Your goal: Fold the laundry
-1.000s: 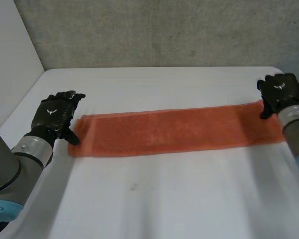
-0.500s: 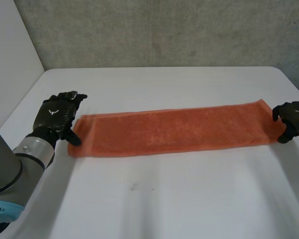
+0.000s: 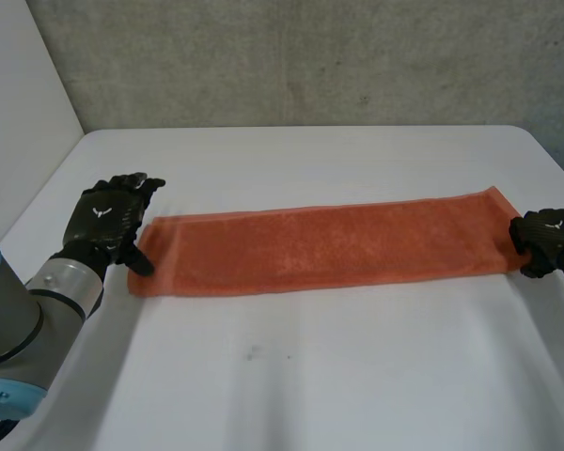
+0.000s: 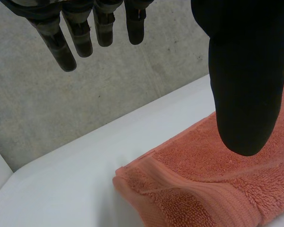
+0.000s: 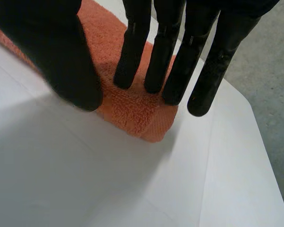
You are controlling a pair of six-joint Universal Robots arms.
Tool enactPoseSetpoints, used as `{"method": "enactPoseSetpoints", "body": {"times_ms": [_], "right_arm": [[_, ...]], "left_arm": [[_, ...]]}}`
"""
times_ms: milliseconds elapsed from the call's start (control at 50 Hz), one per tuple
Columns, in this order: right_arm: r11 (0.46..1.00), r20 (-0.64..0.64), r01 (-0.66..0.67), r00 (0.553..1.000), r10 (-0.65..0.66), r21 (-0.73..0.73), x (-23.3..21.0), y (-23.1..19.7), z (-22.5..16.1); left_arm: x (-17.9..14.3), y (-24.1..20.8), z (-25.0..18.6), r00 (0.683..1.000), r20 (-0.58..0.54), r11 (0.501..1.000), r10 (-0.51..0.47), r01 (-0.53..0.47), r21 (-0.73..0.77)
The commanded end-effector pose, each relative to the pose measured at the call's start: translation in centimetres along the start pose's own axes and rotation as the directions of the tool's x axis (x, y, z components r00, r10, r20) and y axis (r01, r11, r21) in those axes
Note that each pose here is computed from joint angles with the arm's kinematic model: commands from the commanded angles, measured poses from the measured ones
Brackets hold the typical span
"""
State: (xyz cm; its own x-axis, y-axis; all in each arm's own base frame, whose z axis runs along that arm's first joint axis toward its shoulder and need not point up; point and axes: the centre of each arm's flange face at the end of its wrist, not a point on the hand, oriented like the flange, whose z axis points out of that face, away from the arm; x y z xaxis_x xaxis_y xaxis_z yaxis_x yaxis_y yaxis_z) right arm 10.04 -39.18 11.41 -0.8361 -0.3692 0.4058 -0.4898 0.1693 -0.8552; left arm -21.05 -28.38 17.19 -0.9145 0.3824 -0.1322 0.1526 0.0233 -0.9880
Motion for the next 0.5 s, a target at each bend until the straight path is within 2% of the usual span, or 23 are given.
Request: {"method": "enactPoseSetpoints", "body": {"times_ms": [20,100,140,160,180,200,240,280,360,400,500], "right_arm": [[0.999,-0.018,0.035,0.999,-0.035,0.002,0.4,0.1,0.6],[0.999,-0.049,0.046,0.998,-0.046,-0.002,0.9,0.1,0.8],[0.998,-0.133,0.045,0.99,-0.05,-0.043,2.3,0.3,0.9],[0.998,-0.134,0.045,0.99,-0.05,-0.043,2.3,0.3,0.9],[0.996,-0.198,0.045,0.978,-0.059,-0.074,3.4,0.6,1.0],[0.996,-0.198,0.045,0.978,-0.059,-0.075,3.5,0.6,1.0],[0.991,-0.316,0.032,0.946,-0.073,-0.132,6.1,1.3,0.8],[0.989,-0.357,0.017,0.931,-0.07,-0.149,7.3,1.7,0.5],[0.99,-0.33,0.014,0.942,-0.06,-0.139,7.5,2.0,0.4],[0.996,-0.242,0.012,0.97,-0.035,-0.093,6.4,1.7,0.4],[0.999,-0.139,0.014,0.99,-0.019,-0.037,5.1,1.4,0.2]], "left_arm": [[-0.1,0.0,0.0,1.0,0.002,1.0,0.0,0.0,0.001],[-0.2,0.1,0.0,1.0,0.006,1.0,-0.002,0.002,-0.003],[-0.2,0.0,0.0,1.0,0.006,1.0,0.0,0.0,0.0],[-0.2,0.0,0.0,1.0,0.006,1.0,0.0,0.0,0.0],[-0.2,0.1,0.0,1.0,0.009,1.0,-0.002,0.002,-0.003],[-0.2,0.0,0.1,1.0,0.009,1.0,0.0,0.0,0.0],[-0.3,0.1,0.0,1.0,0.01,1.0,-0.002,0.002,-0.003],[-0.3,0.1,0.0,1.0,0.01,1.0,-0.002,0.003,-0.003],[-0.2,0.0,0.0,1.0,0.009,1.0,-0.002,0.002,-0.001],[-0.2,0.0,0.0,1.0,0.007,1.0,0.0,0.0,-0.001],[-0.1,0.0,0.0,1.0,0.006,1.0,-0.002,0.002,-0.001]]}}
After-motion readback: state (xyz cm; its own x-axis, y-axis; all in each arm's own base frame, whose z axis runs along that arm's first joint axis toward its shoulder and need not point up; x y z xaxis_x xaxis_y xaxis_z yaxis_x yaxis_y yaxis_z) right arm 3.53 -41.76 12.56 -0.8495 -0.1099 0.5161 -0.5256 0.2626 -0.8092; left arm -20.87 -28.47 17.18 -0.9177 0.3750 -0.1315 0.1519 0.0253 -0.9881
